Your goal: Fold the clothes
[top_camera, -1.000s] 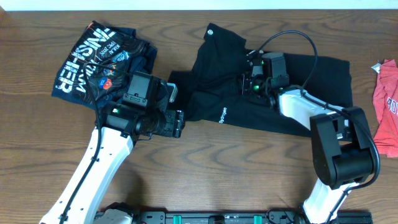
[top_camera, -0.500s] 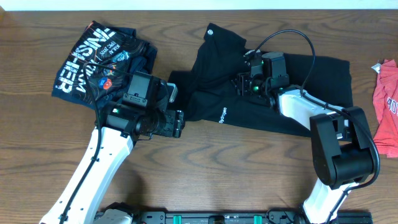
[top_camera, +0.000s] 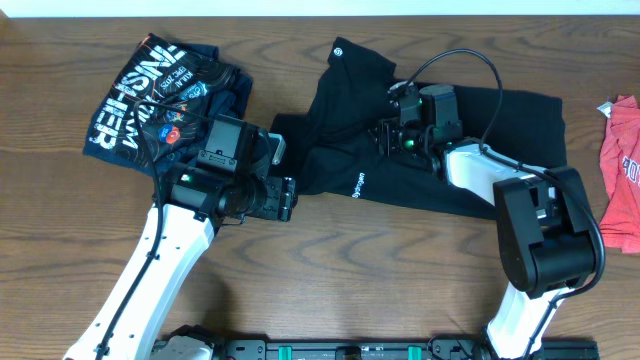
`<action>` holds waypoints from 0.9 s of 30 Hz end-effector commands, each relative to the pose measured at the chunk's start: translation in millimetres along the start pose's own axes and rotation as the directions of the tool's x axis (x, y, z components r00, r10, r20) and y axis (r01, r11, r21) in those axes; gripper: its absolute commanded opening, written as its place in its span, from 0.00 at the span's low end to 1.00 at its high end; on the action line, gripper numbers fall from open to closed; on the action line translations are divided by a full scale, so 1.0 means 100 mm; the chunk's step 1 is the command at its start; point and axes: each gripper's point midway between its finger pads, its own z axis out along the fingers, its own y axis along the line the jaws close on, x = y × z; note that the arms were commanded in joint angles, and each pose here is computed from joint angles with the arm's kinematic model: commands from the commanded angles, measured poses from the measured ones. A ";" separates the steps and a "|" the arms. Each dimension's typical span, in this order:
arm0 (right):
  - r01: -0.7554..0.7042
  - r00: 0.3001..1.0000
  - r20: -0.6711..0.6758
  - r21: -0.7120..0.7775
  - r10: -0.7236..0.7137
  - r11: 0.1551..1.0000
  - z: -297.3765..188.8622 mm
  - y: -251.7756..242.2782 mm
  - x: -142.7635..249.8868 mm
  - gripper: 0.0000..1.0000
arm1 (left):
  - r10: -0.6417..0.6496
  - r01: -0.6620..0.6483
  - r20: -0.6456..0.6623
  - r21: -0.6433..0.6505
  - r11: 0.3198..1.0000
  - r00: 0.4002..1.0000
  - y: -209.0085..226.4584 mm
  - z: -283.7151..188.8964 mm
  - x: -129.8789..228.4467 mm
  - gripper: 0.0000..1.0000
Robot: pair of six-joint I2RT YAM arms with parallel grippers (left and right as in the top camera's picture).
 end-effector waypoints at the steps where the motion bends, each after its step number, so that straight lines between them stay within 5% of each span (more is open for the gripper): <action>1: 0.024 1.000 -0.017 -0.029 -0.024 0.999 0.06 0.10 0.05 0.50 | -0.006 0.006 0.018 -0.012 1.000 1.000 0.02 -0.04 -0.06 0.74; 5: 0.025 0.999 -0.037 -0.031 -0.026 0.999 0.12 0.12 0.13 0.37 | -0.006 0.006 0.018 -0.011 1.000 1.000 0.02 -0.04 -0.06 0.74; 7: 0.027 0.999 -0.035 -0.030 -0.028 0.999 0.13 0.12 0.12 0.09 | -0.006 0.006 0.017 -0.011 1.000 1.000 0.02 -0.04 -0.06 0.74; 9: 0.019 1.000 -0.019 -0.036 -0.020 0.999 0.11 0.12 0.07 0.01 | -0.007 0.007 0.014 -0.012 1.000 1.000 0.02 -0.04 -0.05 0.74; 19: -0.181 0.979 0.082 -0.055 0.185 0.982 -0.22 -0.09 -0.32 0.01 | -0.007 0.007 0.011 -0.013 1.000 1.000 0.02 -0.04 -0.04 0.74; 27: -0.303 0.947 0.137 0.069 0.292 0.950 -0.27 -0.44 -0.36 0.01 | -0.007 0.007 0.011 -0.013 1.000 1.000 0.02 -0.04 -0.04 0.74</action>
